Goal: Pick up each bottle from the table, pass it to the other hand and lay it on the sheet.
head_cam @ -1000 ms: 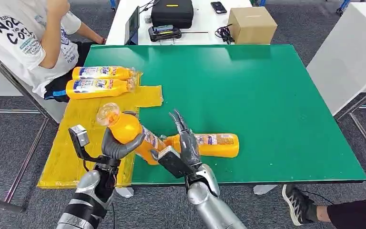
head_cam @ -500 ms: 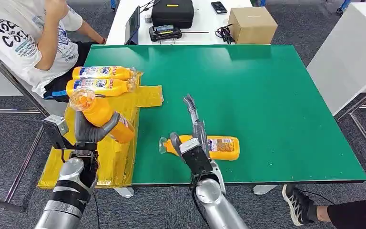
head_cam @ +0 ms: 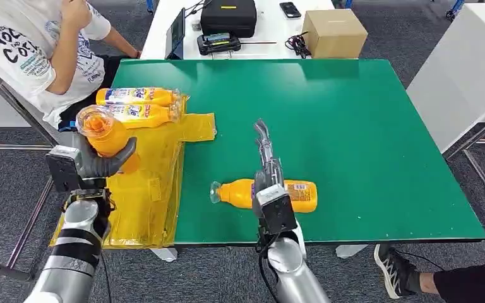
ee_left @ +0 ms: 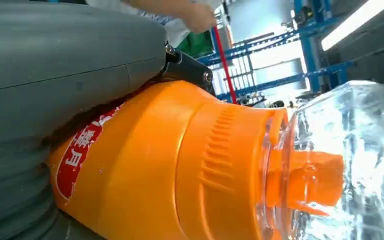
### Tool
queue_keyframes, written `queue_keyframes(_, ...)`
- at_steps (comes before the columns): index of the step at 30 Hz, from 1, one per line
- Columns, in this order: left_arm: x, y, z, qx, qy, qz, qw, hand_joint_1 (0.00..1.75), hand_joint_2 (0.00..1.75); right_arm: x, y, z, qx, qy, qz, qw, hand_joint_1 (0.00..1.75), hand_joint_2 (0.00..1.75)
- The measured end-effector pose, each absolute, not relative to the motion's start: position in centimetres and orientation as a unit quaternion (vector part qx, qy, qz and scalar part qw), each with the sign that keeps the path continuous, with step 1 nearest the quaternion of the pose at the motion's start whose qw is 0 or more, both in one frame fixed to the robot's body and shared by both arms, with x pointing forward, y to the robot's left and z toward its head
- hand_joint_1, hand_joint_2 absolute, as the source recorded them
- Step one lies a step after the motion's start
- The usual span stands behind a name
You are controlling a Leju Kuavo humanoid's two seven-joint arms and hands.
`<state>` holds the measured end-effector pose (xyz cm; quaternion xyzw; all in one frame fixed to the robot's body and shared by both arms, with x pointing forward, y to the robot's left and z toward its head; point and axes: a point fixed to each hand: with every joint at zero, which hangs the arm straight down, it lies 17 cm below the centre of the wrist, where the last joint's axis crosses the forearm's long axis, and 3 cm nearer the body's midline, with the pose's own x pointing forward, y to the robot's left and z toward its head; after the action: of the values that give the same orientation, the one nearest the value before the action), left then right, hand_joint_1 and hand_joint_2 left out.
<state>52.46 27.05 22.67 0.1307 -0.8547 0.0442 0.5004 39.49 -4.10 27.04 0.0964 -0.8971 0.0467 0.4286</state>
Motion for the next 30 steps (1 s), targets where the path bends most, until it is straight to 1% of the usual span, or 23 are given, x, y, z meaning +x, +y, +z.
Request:
queue_keyframes(3, 52.5, 27.4, 22.8, 0.146, -0.855, 0.035, 0.496, 1.75, 1.75, 39.4, -4.1, 27.2, 0.098, -0.898, 0.046, 0.427, 0.0, 0.0)
queue_keyframes(6, 52.5, 28.1, 23.4, 0.238, -0.849, -0.017, 0.472, 1.75, 1.75, 39.4, -4.0, 27.2, 0.107, -0.896, 0.044, 0.428, 0.0, 0.0)
queue_keyframes(9, 53.0, 28.0, 23.3, 0.343, -0.823, -0.116, 0.437, 1.75, 1.75, 39.3, -3.9, 27.2, 0.118, -0.894, 0.043, 0.43, 0.0, 0.0)
queue_keyframes(11, 54.1, 27.2, 22.2, 0.383, -0.797, -0.194, 0.424, 1.75, 1.75, 39.3, -3.8, 27.3, 0.127, -0.893, 0.041, 0.43, 0.0, 0.0)
queue_keyframes(12, 54.5, 27.1, 22.5, 0.386, -0.796, -0.2, 0.421, 1.75, 1.75, 39.3, -3.8, 27.3, 0.128, -0.893, 0.041, 0.43, 0.0, 0.0)
queue_keyframes(13, 55.1, 26.7, 19.7, 0.408, -0.76, -0.277, 0.423, 1.75, 1.75, 39.3, -3.7, 27.3, 0.138, -0.891, 0.038, 0.432, 0.0, 0.0)
queue_keyframes(17, 56.2, 26.8, 15.0, 0.422, -0.697, -0.375, 0.443, 1.75, 1.75, 39.2, -3.6, 27.6, 0.152, -0.889, 0.037, 0.431, 0.0, 0.0)
queue_keyframes(21, 56.3, 27.4, 10.5, 0.411, -0.64, -0.452, 0.465, 1.75, 1.75, 39.1, -3.4, 27.6, 0.163, -0.886, 0.038, 0.433, 0.0, 0.0)
queue_keyframes(25, 55.8, 28.2, 7.2, 0.393, -0.6, -0.499, 0.487, 1.75, 1.75, 38.9, -3.4, 28.1, 0.174, -0.886, 0.035, 0.428, 0.0, 0.0)
queue_keyframes(30, 55.6, 29.0, 5.7, 0.382, -0.58, -0.514, 0.504, 1.75, 1.75, 38.5, -3.5, 29.1, 0.182, -0.89, 0.033, 0.417, 0.0, 0.0)
